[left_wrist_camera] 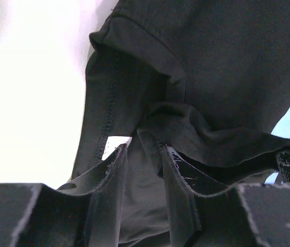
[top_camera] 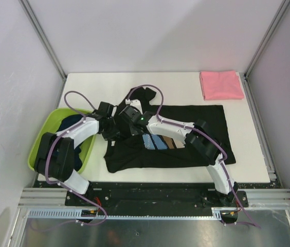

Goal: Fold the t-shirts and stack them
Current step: Fold the flattened tshirt in 1/3 of the way

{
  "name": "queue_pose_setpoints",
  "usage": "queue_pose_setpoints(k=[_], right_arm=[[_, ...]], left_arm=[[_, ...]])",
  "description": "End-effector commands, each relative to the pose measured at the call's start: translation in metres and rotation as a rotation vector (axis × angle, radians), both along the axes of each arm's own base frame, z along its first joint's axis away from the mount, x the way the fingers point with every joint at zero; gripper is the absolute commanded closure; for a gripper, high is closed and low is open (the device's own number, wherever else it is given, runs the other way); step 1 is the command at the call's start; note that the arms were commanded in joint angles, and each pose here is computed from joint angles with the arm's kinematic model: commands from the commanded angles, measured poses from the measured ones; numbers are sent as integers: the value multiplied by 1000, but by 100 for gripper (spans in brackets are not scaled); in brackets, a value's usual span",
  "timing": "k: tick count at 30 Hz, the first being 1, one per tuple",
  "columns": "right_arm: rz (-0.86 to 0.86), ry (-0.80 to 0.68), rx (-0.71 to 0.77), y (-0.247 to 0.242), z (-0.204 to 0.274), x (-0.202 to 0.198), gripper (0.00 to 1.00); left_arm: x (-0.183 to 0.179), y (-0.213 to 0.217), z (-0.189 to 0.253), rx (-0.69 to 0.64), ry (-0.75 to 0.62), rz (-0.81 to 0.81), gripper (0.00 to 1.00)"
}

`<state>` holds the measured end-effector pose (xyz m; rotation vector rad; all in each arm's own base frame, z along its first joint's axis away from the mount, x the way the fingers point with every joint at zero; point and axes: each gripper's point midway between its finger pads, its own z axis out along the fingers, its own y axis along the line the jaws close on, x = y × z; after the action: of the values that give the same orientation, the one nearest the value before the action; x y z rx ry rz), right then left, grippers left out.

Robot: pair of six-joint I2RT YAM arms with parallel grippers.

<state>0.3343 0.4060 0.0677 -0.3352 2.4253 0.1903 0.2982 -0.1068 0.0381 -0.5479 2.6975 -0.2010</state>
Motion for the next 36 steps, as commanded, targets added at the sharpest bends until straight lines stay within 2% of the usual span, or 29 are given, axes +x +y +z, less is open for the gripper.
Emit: queue_pose_setpoints(k=[1, 7, 11, 15, 20, 22, 36], right_arm=[[-36, -12, 62, 3, 11, 5, 100], [-53, -3, 75, -1, 12, 7, 100], [-61, 2, 81, -3, 12, 7, 100], [-71, 6, 88, -7, 11, 7, 100], [-87, 12, 110, -12, 13, 8, 100], [-97, 16, 120, -15, 14, 9, 100], [-137, 1, 199, -27, 34, 22, 100]], left_arm=[[22, -2, 7, 14, -60, -4, 62], [30, -1, 8, 32, -73, -7, 63], [36, -2, 10, 34, -85, -13, 67], [41, -5, 12, 29, -93, -23, 77], [45, -8, 18, 22, -112, -37, 95], [46, -10, 21, 18, -120, -42, 99], [63, -22, 57, -31, -213, -53, 100]])
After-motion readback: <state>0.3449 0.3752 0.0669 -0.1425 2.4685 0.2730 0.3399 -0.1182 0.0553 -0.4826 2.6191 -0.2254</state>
